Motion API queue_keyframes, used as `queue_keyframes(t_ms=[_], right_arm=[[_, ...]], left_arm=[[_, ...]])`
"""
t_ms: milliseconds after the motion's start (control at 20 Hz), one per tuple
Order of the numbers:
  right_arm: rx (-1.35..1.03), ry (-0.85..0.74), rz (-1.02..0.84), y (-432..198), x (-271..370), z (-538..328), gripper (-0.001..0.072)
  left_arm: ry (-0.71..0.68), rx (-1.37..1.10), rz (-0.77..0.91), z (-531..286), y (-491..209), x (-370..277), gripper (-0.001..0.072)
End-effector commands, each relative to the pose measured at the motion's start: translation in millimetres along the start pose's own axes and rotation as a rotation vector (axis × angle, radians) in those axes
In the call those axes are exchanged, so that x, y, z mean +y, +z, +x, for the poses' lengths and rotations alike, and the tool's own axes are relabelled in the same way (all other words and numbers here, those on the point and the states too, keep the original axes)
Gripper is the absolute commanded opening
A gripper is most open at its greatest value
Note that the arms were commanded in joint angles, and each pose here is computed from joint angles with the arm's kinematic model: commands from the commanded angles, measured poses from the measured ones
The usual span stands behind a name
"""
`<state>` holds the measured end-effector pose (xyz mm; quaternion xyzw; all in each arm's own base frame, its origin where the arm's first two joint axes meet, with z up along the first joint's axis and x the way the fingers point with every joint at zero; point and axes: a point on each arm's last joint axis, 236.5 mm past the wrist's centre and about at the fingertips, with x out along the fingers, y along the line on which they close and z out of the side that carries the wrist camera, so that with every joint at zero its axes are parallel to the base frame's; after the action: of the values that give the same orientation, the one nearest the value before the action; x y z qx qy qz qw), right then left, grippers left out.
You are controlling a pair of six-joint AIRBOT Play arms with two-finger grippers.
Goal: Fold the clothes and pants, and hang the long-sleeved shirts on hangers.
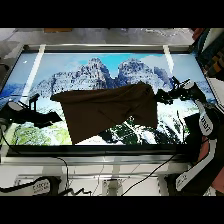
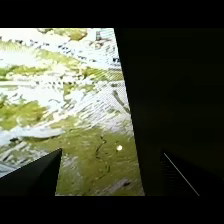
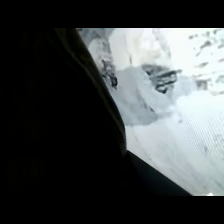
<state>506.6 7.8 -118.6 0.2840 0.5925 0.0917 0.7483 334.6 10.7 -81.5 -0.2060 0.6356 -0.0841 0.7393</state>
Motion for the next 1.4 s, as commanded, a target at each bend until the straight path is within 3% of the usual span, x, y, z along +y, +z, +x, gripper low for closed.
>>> queue_keyframes(t_ms=[0, 150, 400, 550, 650, 750, 850, 900, 950, 1150, 1350], right_arm=[[0.016, 0.006, -0.022, -5, 7, 10, 0.0182], [0.015, -0.004, -0.03, -4, 5, 8, 0.0017], [-0.001, -0.025, -0.07, -1, 5, -1, 0.0017], [0.005, -0.023, -0.073, -2, 7, -2, 0.0017], [0.006, -0.022, -0.072, -3, 7, -3, 0.0017], [0.02, -0.019, -0.072, -6, 8, -3, 0.0017], [0.038, -0.014, -0.073, -10, 9, -3, 0.0017], [0.041, -0.012, -0.075, -11, 11, -5, 0.0017], [0.04, -0.01, -0.082, -11, 14, -8, 0.0017], [-0.022, -0.017, -0.192, -2, 38, -51, 0.0017], [-0.213, -0.079, -0.351, 13, 83, -146, 0.0016]], left_arm=[[-0.031, 0.122, -0.056, 22, -46, 1, 0.0697], [-0.047, 0.171, -0.047, 28, -71, -1, 0.0696], [-0.07, 0.2, -0.009, 24, -88, -9, 0.0693], [-0.153, 0.236, -0.012, 37, -109, -28, 0.0674], [-0.17, 0.246, -0.007, 49, -121, -37, 0.0556], [-0.14, 0.231, 0.011, 61, -124, -37, 0.052], [-0.122, 0.212, 0.039, 69, -121, -41, 0.0314], [-0.115, 0.188, 0.047, 72, -115, -43, 0.0135], [-0.112, 0.158, 0.045, 74, -108, -45, 0.002], [-0.138, 0.094, 0.075, 60, -77, -59, 0.0014], [-0.168, -0.126, 0.224, -27, 5, -98, 0.0014]])
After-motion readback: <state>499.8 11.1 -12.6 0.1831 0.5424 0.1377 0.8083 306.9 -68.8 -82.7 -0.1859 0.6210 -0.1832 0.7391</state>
